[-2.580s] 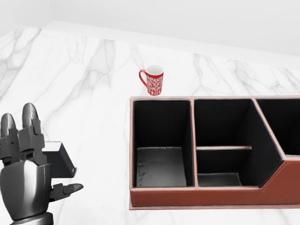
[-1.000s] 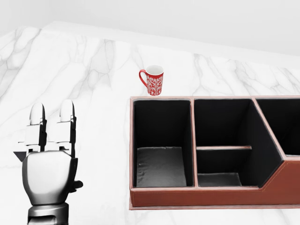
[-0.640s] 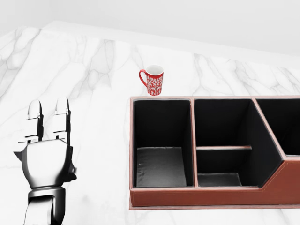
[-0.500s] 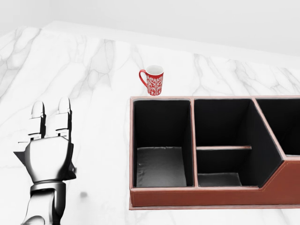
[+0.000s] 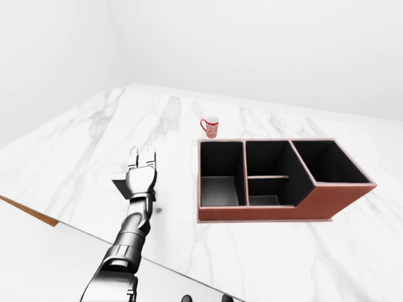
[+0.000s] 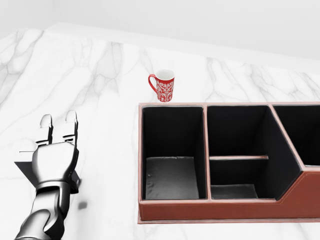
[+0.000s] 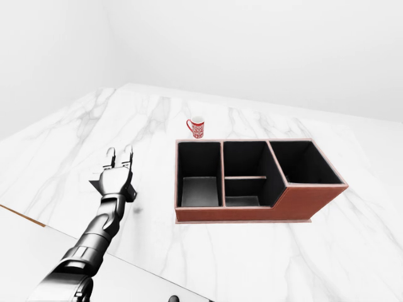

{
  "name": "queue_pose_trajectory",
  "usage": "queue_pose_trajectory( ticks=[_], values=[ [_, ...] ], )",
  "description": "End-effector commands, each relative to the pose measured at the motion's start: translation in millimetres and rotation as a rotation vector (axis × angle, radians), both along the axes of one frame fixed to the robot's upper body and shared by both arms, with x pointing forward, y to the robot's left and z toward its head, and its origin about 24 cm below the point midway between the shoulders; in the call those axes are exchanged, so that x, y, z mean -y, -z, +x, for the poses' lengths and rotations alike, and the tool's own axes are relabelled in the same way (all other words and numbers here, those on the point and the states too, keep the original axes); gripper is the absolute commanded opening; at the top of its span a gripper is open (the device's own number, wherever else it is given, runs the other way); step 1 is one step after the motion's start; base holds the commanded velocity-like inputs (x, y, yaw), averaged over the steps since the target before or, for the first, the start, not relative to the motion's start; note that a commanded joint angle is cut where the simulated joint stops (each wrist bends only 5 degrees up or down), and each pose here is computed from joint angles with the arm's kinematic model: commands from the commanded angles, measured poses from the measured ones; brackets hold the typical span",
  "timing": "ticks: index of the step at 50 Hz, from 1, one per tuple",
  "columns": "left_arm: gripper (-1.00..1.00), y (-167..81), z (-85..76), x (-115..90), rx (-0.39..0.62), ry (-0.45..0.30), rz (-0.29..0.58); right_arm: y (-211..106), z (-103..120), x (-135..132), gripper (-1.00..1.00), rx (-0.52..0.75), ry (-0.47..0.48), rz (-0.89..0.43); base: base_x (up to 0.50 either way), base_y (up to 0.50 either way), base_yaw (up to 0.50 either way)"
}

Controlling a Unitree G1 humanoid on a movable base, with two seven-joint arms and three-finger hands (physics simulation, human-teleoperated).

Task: Pick up the book and place it in the left compartment of the caddy.

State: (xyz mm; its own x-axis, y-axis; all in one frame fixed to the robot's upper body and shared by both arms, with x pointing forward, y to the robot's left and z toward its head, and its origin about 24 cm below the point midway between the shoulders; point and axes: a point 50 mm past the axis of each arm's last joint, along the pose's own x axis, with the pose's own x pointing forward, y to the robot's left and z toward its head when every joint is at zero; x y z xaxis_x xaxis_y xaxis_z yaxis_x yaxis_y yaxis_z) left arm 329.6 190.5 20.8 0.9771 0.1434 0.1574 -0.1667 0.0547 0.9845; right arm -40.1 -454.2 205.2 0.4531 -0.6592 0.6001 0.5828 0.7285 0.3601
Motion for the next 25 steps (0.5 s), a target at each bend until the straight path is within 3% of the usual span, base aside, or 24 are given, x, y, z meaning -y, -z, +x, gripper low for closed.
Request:
queue_pose_trajectory(
  ticks=[1,14,25],
  values=[
    [1.00,6.2,6.4,-9.6,-0.073,-0.037,-0.003,-0.6,0.2,-0.5,1.00,-0.002,-0.002,-0.004,0.00,0.00,0.00],
    [1.00,5.9,8.0,-32.6,-0.111,-0.108,-0.011,-0.7,0.4,-1.0,1.00,-0.004,-0.004,-0.008,0.00,0.00,0.00],
    [1.00,5.0,9.6,-38.4,-0.127,-0.126,-0.005,0.6,0.8,-0.4,1.00,-0.007,-0.004,-0.007,0.00,0.00,0.00]
  ],
)
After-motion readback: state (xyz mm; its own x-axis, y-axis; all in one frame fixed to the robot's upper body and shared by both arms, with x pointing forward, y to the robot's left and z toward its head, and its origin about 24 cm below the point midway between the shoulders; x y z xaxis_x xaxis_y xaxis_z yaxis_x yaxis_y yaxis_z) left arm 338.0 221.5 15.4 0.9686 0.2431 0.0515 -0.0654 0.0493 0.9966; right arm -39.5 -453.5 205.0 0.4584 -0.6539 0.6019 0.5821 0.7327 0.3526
